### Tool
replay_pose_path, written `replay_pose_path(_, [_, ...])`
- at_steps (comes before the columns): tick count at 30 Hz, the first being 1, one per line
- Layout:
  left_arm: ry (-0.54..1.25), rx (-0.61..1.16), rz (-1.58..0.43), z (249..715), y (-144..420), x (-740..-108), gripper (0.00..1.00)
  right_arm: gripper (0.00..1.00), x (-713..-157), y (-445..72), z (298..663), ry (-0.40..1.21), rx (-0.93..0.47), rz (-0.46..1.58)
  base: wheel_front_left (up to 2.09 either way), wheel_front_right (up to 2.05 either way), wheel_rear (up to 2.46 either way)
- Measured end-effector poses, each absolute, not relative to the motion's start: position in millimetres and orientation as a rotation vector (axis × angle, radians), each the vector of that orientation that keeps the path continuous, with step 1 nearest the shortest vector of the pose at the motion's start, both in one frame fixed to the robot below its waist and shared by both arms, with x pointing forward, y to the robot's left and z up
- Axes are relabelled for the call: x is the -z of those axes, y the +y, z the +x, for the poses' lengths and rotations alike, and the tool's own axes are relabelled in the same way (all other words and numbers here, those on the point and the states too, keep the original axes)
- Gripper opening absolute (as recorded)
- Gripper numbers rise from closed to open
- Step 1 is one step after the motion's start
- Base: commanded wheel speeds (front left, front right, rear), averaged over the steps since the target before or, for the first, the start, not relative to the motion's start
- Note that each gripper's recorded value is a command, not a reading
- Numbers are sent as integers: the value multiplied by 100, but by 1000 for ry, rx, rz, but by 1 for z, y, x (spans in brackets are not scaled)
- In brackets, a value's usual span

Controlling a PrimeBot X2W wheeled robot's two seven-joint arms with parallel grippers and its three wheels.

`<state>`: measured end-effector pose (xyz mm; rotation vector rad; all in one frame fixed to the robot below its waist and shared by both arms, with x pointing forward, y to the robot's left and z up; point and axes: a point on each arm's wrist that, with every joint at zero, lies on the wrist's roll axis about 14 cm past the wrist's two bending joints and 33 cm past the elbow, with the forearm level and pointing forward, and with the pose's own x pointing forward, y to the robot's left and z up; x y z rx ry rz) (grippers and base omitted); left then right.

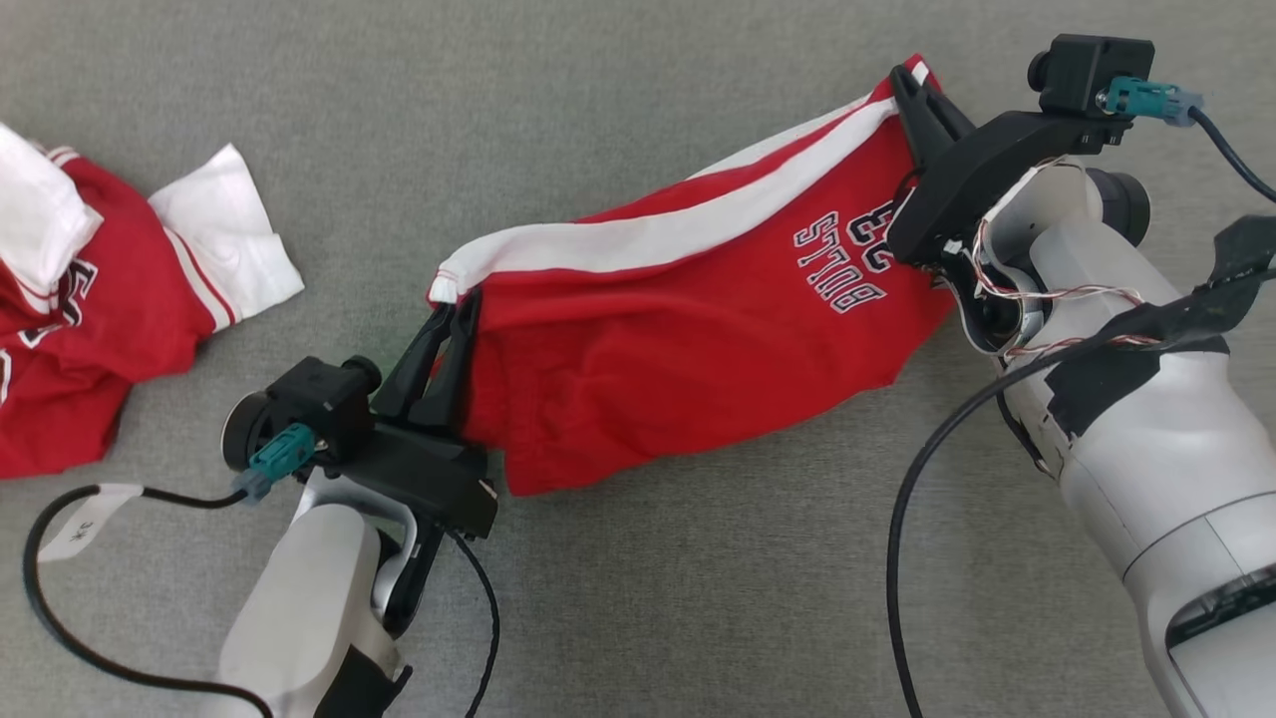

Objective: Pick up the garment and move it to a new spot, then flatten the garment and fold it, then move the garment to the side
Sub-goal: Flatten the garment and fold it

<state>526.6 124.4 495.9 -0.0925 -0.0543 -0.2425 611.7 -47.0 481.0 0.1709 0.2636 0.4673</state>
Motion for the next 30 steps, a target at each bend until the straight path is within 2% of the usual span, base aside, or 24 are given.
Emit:
replay_pose_path(8, [-9, 222, -82, 530, 131, -477, 0, 0, -453, -39, 618, 293, -473, 151, 0, 0, 0])
replay_pose_path(15, [-10, 219, -82, 530, 130, -477, 0, 0, -460, -40, 621, 252, -473, 135, 0, 0, 0])
replay_pose_path(16, [-9, 215, -83, 530, 130, -477, 33, 26, -459, -40, 621, 251, -471, 131, 0, 0, 0])
replay_pose_path(17, [-10, 214, -86, 530, 130, -478, 83, 56, -459, -41, 621, 252, -467, 133, 0, 0, 0])
replay_pose_path(18, [-11, 213, -87, 530, 130, -478, 100, 100, -459, -42, 621, 252, -462, 138, 0, 0, 0])
replay_pose_path(30, [-37, 161, -88, 502, 141, -492, 100, 100, -470, -57, 595, 244, -450, 139, 0, 0, 0])
